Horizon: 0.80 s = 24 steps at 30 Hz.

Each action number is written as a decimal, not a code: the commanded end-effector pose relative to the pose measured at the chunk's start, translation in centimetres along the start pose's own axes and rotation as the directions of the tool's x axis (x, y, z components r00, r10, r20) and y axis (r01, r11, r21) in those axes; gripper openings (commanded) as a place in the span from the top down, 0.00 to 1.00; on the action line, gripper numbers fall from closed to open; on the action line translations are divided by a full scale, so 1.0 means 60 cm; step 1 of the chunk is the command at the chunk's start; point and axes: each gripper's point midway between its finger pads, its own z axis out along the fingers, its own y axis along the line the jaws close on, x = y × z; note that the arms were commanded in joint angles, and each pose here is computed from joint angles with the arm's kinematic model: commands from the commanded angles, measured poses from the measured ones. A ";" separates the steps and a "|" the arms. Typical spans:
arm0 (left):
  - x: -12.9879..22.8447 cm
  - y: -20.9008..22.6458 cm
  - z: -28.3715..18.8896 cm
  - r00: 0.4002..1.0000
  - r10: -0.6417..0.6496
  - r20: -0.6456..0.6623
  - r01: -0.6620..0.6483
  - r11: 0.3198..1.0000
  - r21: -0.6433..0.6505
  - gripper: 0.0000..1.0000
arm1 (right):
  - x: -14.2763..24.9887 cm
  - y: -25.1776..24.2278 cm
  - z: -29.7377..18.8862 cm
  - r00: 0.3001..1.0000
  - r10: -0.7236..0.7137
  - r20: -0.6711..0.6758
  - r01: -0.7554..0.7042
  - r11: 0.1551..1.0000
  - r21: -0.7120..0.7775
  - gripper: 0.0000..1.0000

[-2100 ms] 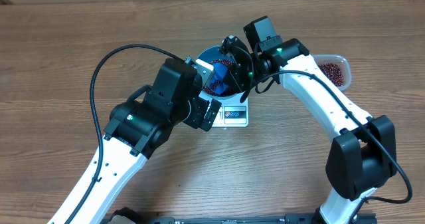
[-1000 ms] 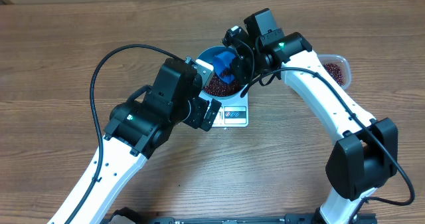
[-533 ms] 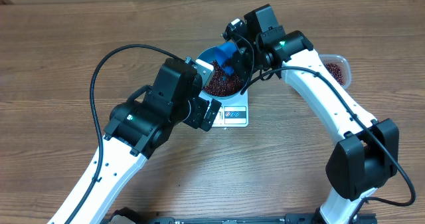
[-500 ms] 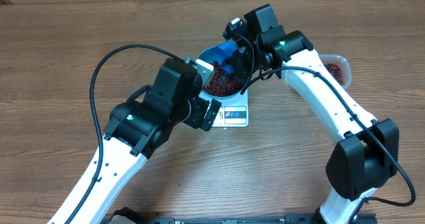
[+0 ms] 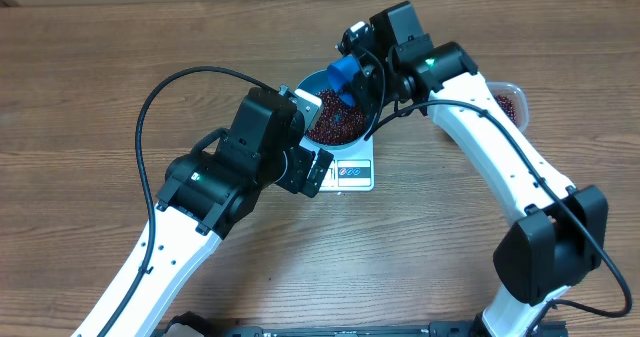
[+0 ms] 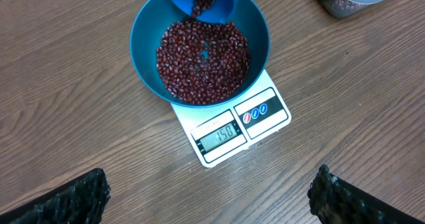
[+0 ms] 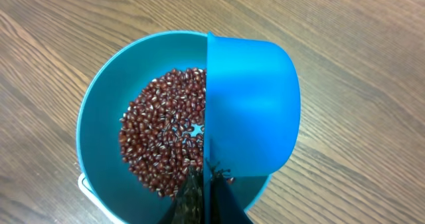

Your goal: Scoop item into bowl and weigh 150g on scale

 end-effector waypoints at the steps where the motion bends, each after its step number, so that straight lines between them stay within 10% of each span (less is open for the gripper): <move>1: -0.012 0.000 -0.012 1.000 0.008 0.029 -0.008 1.000 0.005 0.01 | -0.026 0.003 -0.059 0.998 -0.014 0.063 0.013 1.000 0.022 0.96; 24: -0.012 0.000 -0.012 1.000 0.008 0.029 -0.008 1.000 0.005 0.00 | -0.055 0.030 -0.057 0.986 -0.127 0.108 0.121 0.991 0.061 0.96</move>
